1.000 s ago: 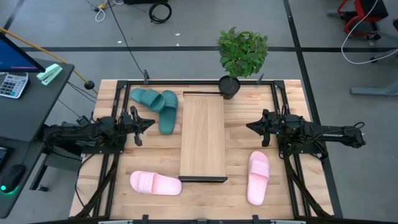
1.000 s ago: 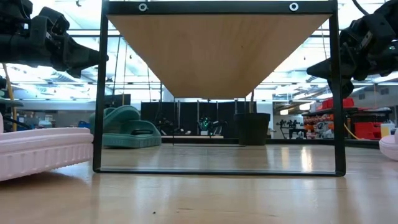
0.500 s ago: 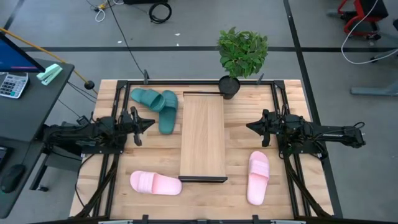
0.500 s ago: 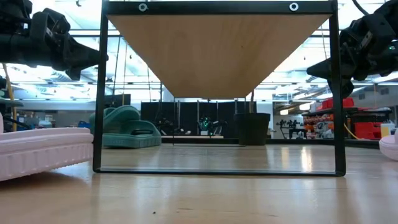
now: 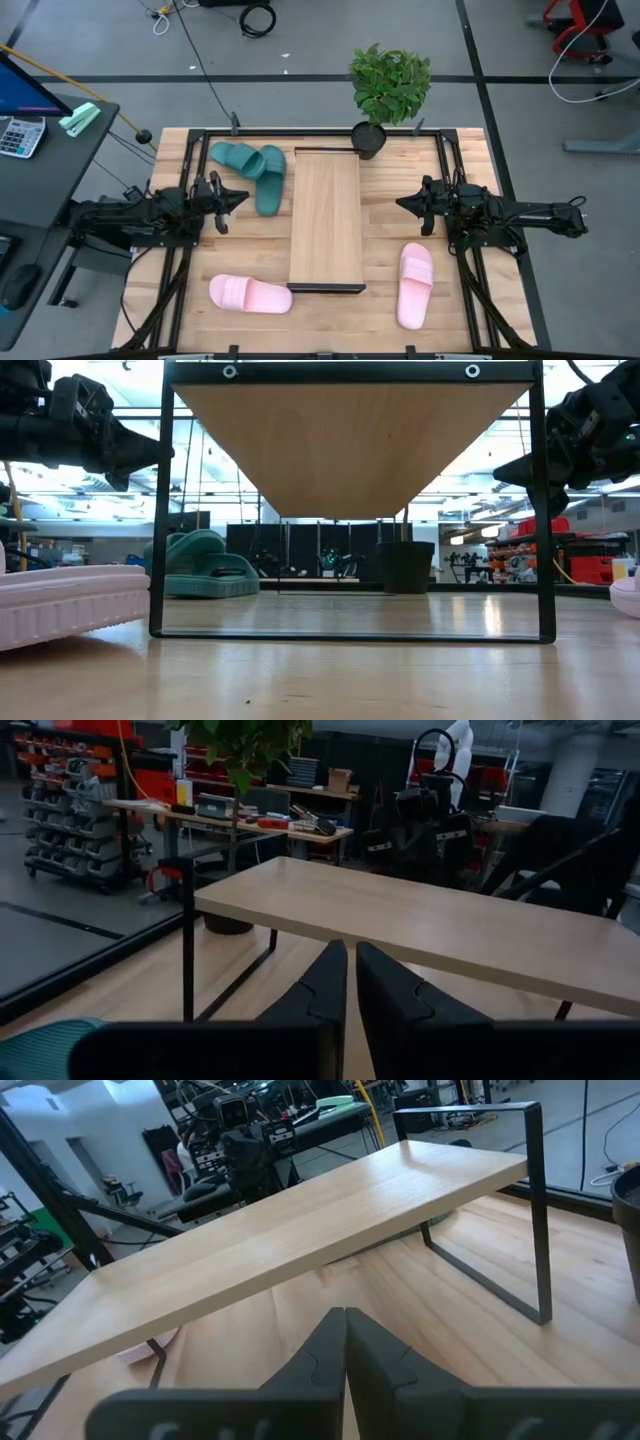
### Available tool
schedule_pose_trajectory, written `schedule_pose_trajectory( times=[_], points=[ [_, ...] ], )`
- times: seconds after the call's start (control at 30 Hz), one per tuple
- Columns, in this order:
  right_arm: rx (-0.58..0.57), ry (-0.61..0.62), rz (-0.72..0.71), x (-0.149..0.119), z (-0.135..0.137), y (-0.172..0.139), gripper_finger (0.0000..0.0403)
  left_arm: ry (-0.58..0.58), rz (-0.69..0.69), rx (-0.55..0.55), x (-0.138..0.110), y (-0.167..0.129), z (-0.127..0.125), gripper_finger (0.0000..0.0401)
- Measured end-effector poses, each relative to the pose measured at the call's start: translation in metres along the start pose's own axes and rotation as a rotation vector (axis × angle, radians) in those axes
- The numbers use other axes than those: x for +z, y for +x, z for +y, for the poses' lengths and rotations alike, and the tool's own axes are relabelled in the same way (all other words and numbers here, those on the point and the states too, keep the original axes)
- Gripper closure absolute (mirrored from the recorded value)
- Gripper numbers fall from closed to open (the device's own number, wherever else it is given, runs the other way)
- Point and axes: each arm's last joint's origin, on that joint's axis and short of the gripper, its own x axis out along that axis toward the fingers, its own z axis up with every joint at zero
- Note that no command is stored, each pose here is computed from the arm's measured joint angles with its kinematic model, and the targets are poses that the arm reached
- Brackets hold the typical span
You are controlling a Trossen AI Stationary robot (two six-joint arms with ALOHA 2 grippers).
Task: Pick and place slides into the shelf
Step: Put the right pink slide on the shelf
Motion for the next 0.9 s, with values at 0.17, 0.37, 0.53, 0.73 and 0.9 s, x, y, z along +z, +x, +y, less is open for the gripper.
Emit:
schedule_pose_trajectory(
  times=[0.17,0.37,0.53,0.73,0.9],
  points=[
    [0.0,-0.04,0.0,0.0,0.0,0.0,0.0386,0.107,0.002,0.0,-0.0002,0.0,0.0,0.0382],
    [-0.004,-0.05,-0.003,0.0001,-0.0001,0.0,0.0386,0.12,0.004,0.002,-0.0004,0.0,0.0001,0.0383],
    [-0.002,-0.036,-0.026,0.0015,0.0003,0.0002,0.0386,0.087,-0.004,0.003,0.0003,0.0,0.0,0.0376],
    [0.025,0.195,-0.07,0.0059,0.0021,0.0,0.0386,-0.158,-0.017,0.0,0.0016,0.0,-0.0001,0.0378],
    [0.036,0.472,-0.068,0.0061,0.0022,-0.0001,0.0386,-0.488,-0.037,0.042,0.0021,0.0,0.0012,0.0386]
  ],
)
